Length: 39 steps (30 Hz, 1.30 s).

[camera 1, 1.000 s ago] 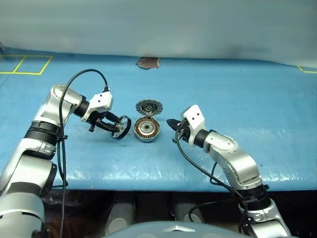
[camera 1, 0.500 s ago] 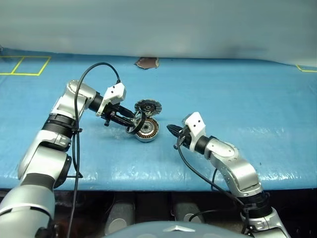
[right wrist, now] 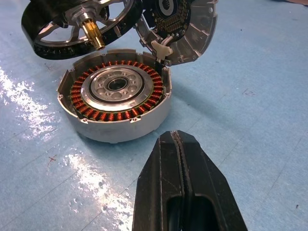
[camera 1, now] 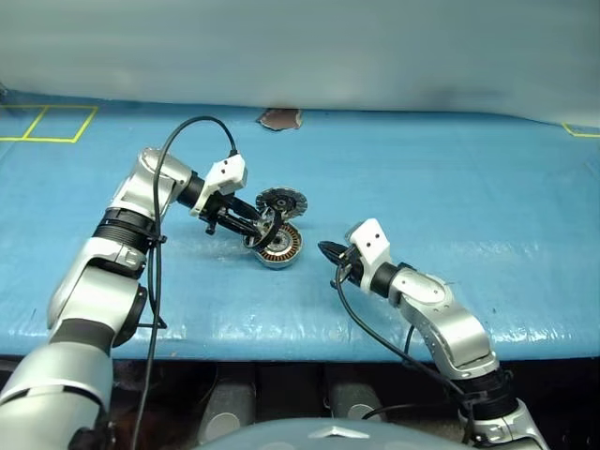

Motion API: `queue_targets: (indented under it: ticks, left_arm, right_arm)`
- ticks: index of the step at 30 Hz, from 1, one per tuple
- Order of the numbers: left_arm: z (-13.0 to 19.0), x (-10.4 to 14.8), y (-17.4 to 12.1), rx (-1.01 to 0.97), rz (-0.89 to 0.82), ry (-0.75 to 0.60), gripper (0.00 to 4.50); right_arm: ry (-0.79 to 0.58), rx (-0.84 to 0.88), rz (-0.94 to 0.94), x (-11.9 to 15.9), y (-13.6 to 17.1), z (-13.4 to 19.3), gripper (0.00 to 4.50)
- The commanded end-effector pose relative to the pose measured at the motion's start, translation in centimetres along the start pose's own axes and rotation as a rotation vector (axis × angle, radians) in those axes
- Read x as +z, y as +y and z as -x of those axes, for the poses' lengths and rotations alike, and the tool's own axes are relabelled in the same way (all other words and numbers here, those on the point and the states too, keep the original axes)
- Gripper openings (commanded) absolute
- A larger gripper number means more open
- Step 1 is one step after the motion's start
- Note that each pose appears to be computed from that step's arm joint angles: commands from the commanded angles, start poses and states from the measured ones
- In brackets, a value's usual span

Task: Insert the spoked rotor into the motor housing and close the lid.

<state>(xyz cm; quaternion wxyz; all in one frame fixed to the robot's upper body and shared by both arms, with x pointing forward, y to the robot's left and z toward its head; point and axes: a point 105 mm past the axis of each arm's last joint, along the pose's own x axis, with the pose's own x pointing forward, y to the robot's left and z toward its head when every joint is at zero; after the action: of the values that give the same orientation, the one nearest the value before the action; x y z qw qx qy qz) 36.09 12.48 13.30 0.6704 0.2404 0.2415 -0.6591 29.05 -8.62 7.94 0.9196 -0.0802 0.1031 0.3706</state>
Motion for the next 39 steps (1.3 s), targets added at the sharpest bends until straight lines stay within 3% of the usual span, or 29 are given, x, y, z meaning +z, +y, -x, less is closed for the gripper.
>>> queue_targets:
  ticks: [1,39]
  left_arm:
    - [0.7,1.3,0.6,0.036,-0.055,-0.013,1.49]
    - [-0.3,2.0,0.0,-0.048,-0.081,0.018,1.49]
  right_arm:
    - [-0.056,0.033,0.052,1.5,0.7,0.3,0.0]
    - [-0.072,0.045,0.074,1.1,1.2,0.4,0.0]
